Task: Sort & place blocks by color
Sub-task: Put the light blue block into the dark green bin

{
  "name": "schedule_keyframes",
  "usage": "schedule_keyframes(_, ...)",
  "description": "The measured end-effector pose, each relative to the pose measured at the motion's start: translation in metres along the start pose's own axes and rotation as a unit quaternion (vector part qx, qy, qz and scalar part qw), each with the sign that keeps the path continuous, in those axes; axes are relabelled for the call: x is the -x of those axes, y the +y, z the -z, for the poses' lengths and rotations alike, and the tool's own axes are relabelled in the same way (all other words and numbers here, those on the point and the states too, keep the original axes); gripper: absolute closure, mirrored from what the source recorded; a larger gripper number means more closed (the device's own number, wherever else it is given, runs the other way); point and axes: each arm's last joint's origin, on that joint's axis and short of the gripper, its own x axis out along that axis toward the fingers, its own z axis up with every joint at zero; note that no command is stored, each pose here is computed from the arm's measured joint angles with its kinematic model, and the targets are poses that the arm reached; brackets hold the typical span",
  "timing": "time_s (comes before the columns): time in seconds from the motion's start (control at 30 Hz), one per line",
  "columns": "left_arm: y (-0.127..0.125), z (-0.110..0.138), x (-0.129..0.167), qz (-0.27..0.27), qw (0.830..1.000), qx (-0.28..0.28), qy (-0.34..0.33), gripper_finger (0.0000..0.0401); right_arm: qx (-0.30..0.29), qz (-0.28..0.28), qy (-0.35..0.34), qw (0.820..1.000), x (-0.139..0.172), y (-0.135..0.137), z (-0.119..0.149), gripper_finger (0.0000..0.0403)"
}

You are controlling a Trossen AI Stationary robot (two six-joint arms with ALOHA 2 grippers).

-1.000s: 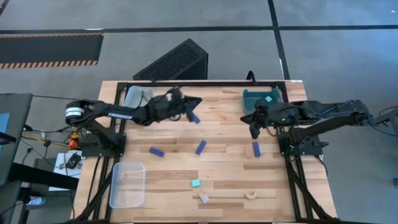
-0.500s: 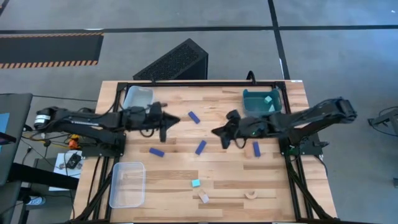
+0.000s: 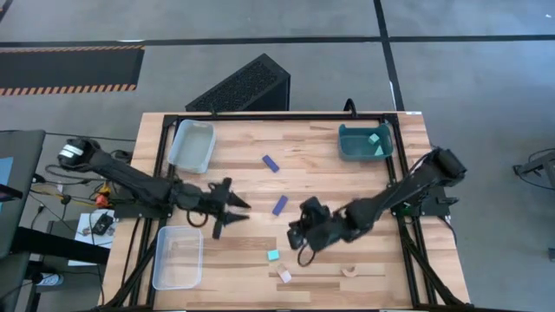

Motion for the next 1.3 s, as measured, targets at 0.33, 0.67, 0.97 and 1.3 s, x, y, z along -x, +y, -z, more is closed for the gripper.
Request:
schedule_keyframes(0.33,-0.026,0.045,-0.079,0.035,0.995,-0.023,0.091,0.0212,0.001,0.095,0.012,0.995,0.028,0.030,-0.001,0.0372)
schedule_keyframes(0.67,-0.043,0.074,-0.128,0.027,0.983,-0.035,0.177,0.0212,-0.015,0.092,-0.011,0.996,0.048,0.039,0.002,0.0372)
schedule_keyframes(0.97,-0.043,0.091,-0.140,0.001,0.972,-0.032,0.233,0.0212,-0.026,0.090,-0.012,0.996,0.048,0.039,0.002,0.0372)
schedule_keyframes(1.3,-0.044,0.094,-0.137,0.002,0.966,-0.066,0.248,0.0212,-0.027,0.089,-0.012,0.996,0.048,0.040,0.002,0.0372)
